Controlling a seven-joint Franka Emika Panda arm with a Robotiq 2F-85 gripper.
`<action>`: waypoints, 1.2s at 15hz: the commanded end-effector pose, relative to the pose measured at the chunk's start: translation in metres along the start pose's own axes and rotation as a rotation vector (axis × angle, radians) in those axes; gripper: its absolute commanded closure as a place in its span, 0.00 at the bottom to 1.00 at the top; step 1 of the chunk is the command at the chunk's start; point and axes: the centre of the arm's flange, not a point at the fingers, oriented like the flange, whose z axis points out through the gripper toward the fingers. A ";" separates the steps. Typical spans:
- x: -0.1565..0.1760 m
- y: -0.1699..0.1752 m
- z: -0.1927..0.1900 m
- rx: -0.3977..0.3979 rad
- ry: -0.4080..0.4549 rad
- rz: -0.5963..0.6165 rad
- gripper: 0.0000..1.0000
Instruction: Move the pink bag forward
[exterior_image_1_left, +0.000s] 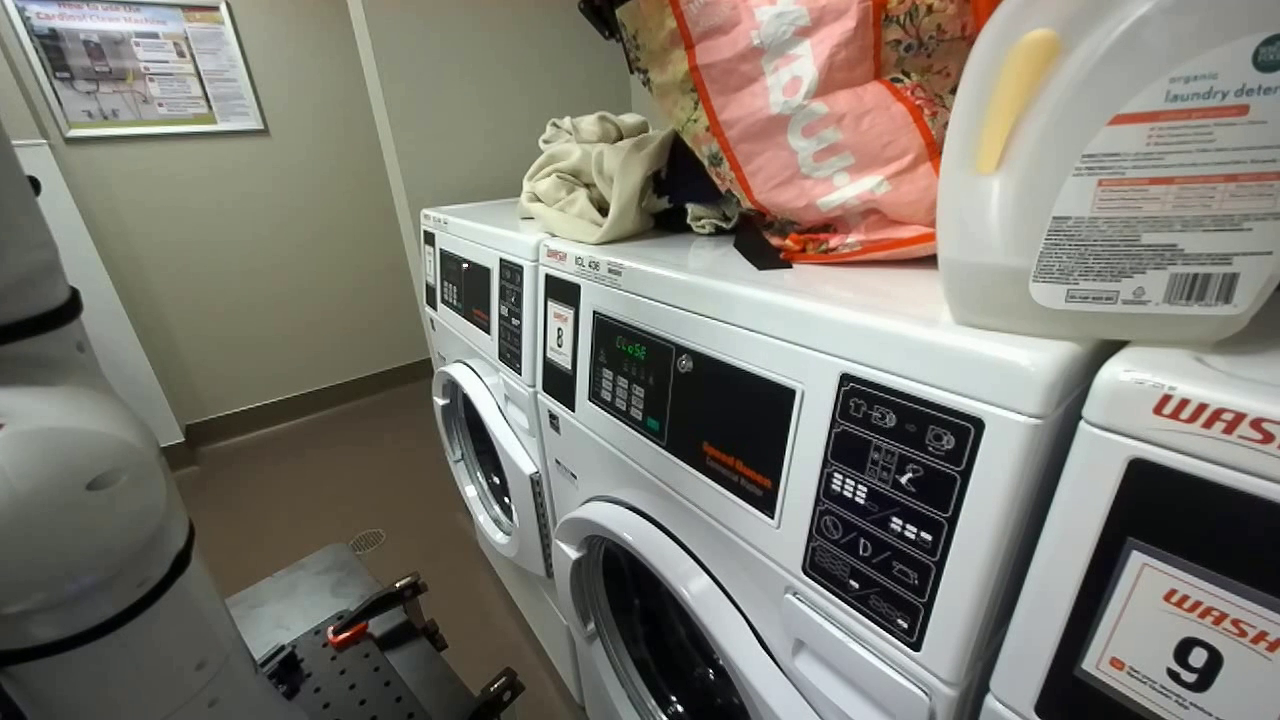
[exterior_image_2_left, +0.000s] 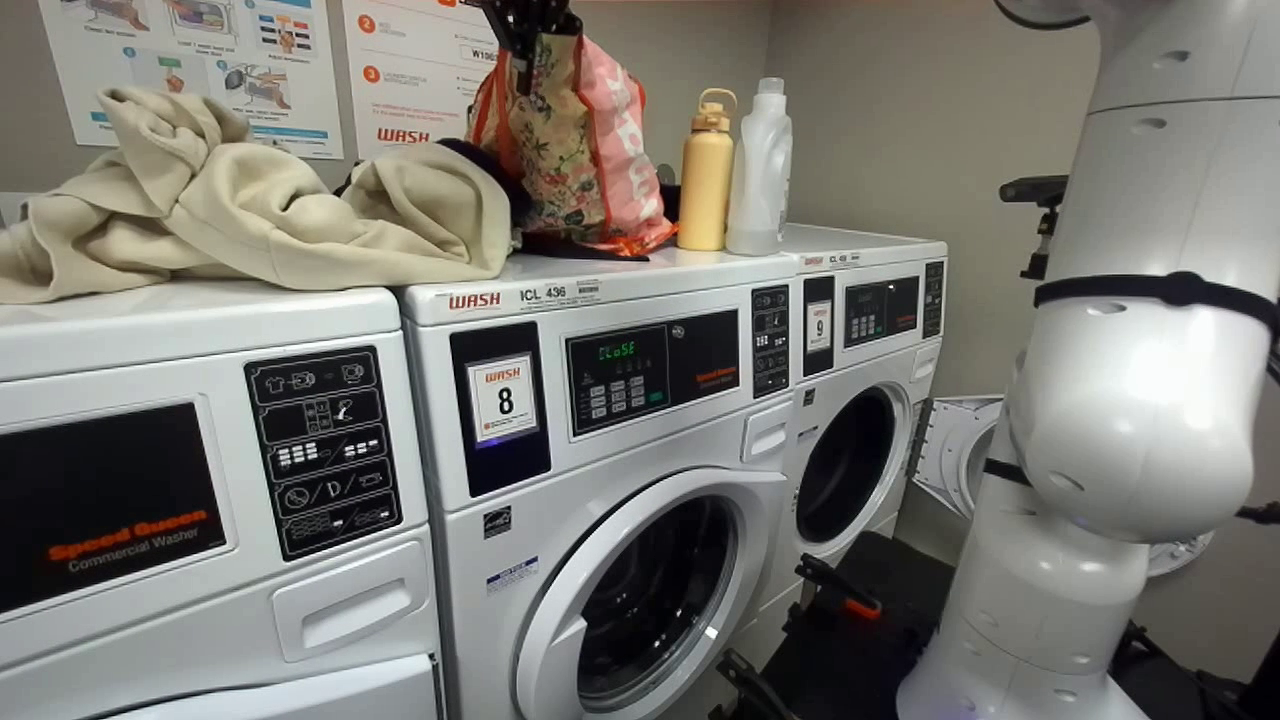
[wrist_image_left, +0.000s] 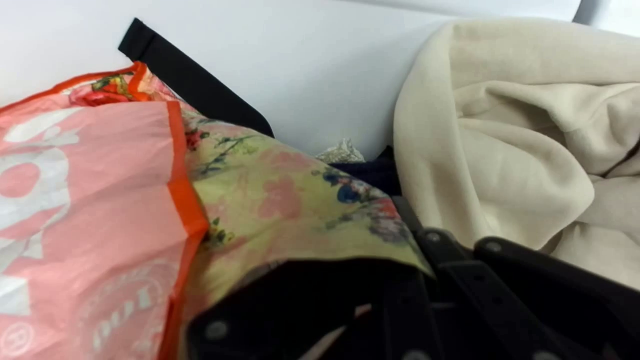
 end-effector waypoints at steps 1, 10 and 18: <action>-0.044 -0.014 -0.026 0.059 0.031 0.022 1.00; -0.068 -0.005 -0.049 0.074 0.074 0.078 0.74; -0.047 -0.012 -0.026 0.049 0.213 0.129 0.20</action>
